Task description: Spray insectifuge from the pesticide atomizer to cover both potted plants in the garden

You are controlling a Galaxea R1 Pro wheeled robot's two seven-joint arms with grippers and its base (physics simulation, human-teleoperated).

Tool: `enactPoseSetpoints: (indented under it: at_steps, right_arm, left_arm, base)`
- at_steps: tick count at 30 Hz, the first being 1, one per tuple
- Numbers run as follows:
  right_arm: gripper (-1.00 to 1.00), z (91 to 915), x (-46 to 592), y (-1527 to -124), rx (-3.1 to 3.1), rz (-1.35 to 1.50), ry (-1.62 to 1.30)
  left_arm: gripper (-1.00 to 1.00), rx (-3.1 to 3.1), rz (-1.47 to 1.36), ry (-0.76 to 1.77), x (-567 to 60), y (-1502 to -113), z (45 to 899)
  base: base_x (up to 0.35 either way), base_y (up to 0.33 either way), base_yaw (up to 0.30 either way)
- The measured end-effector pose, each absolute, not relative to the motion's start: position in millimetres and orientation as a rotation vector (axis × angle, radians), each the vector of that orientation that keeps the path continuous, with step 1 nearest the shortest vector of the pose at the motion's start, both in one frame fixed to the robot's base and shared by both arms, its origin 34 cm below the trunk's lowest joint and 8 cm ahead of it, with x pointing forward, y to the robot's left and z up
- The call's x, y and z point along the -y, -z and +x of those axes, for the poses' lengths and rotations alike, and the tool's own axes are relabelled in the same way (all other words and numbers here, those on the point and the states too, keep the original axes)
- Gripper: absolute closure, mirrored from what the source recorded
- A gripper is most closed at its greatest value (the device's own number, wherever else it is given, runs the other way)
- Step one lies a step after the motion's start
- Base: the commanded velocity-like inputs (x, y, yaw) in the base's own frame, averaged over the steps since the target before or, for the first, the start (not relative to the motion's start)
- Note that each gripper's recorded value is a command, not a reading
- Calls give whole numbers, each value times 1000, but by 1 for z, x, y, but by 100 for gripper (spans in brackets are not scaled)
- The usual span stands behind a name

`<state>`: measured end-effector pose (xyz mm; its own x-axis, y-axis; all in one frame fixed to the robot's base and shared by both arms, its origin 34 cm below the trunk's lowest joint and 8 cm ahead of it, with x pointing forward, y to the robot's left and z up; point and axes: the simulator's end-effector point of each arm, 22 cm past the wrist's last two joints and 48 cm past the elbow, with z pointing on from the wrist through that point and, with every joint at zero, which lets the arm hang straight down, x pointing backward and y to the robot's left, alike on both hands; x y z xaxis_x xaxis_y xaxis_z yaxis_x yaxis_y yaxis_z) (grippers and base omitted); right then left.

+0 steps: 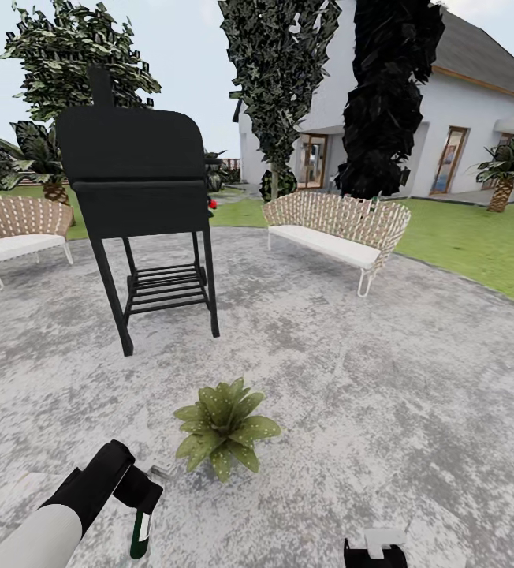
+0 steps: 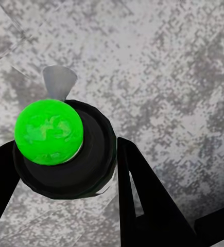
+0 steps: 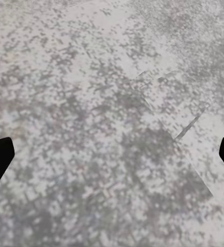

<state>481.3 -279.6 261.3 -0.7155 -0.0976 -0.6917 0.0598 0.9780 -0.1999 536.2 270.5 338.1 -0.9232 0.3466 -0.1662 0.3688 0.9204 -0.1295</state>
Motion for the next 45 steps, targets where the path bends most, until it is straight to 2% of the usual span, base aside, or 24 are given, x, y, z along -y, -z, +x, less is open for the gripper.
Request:
enactPoseSetpoints:
  at_steps: [8, 24, 30, 37, 40, 45]
  right_arm:
    - [-100, 483, 276, -262, -2346, -23, 260]
    - [-100, 484, 278, -265, -2340, -22, 264]
    - [-100, 485, 275, -266, -2339, -19, 257]
    - [-100, 488, 273, -267, -2334, -24, 249]
    - [-100, 518, 263, -287, -2257, -110, 208]
    - [-100, 575, 211, -341, -2058, -490, 7]
  left_arm:
    - [100, -2939, 548, 244, -270, -338, 536]
    - [100, -2933, 553, 238, -270, -341, 538]
    - [100, -2929, 551, 239, -269, -342, 538]
    - [100, -2908, 547, 254, -266, -347, 544]
    - [100, -2760, 650, 276, -254, -354, 566]
    - [100, -2578, 792, 278, -246, -364, 588]
  base:
    - [-51, -17, -2]
    - [-323, -11, -210]
    - [-26, 0, -237]
    - [0, 0, -23]
    - [0, 0, 0]
    - [0, 0, 0]
